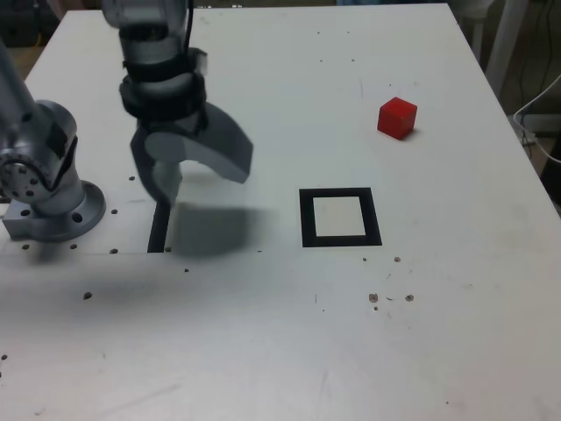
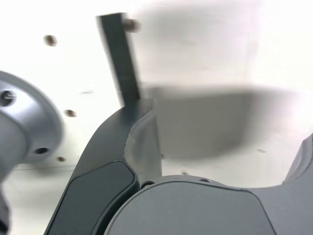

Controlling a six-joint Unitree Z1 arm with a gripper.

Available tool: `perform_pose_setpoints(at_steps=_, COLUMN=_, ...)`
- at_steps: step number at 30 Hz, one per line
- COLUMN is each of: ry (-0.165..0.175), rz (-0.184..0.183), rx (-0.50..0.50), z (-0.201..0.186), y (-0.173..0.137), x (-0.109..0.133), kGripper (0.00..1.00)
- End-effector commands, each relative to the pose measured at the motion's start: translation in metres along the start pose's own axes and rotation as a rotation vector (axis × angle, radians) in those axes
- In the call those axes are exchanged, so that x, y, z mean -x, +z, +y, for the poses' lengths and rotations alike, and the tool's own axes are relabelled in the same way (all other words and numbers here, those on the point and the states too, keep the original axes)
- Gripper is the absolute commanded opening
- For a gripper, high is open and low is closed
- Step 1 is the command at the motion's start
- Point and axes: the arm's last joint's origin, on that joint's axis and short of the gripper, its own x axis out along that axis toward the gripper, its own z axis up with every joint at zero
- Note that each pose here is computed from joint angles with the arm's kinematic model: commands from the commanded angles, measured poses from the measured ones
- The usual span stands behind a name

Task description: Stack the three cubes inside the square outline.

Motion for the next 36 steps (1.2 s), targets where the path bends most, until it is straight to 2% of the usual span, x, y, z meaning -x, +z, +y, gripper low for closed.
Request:
perform_pose_setpoints(at_steps=1, ry=-0.016, rz=-0.007, rx=-0.006, z=0.000, y=0.005, x=0.002, kGripper=0.99)
perform_pose_setpoints(at_steps=3, ry=-0.026, rz=-0.002, rx=-0.007, z=0.001, y=0.009, x=0.004, kGripper=0.99)
perform_pose_setpoints(at_steps=5, ry=-0.022, rz=-0.002, rx=-0.006, z=0.005, y=0.015, x=0.008, kGripper=1.00)
perform_pose_setpoints(at_steps=9, ry=0.024, rz=-0.024, rx=-0.017, z=0.019, y=0.032, x=0.028, kGripper=1.00)
perform_pose_setpoints(at_steps=11, ry=0.047, rz=-0.024, rx=-0.024, z=0.028, y=0.041, x=0.041, kGripper=1.00)
perform_pose_setpoints(at_steps=18, ry=0.079, rz=0.061, rx=-0.055, z=0.059, y=0.080, x=0.073, kGripper=1.00)
perform_pose_setpoints(at_steps=25, ry=0.113, rz=0.068, rx=-0.104, z=0.088, y=0.116, x=0.089, kGripper=0.98)
perform_pose_setpoints(at_steps=29, ry=0.141, rz=0.091, rx=-0.150, z=0.111, y=0.137, x=0.091, kGripper=0.97)
perform_pose_setpoints(at_steps=36, ry=0.146, rz=0.122, rx=-0.212, z=0.143, y=0.169, x=0.082, kGripper=0.97)
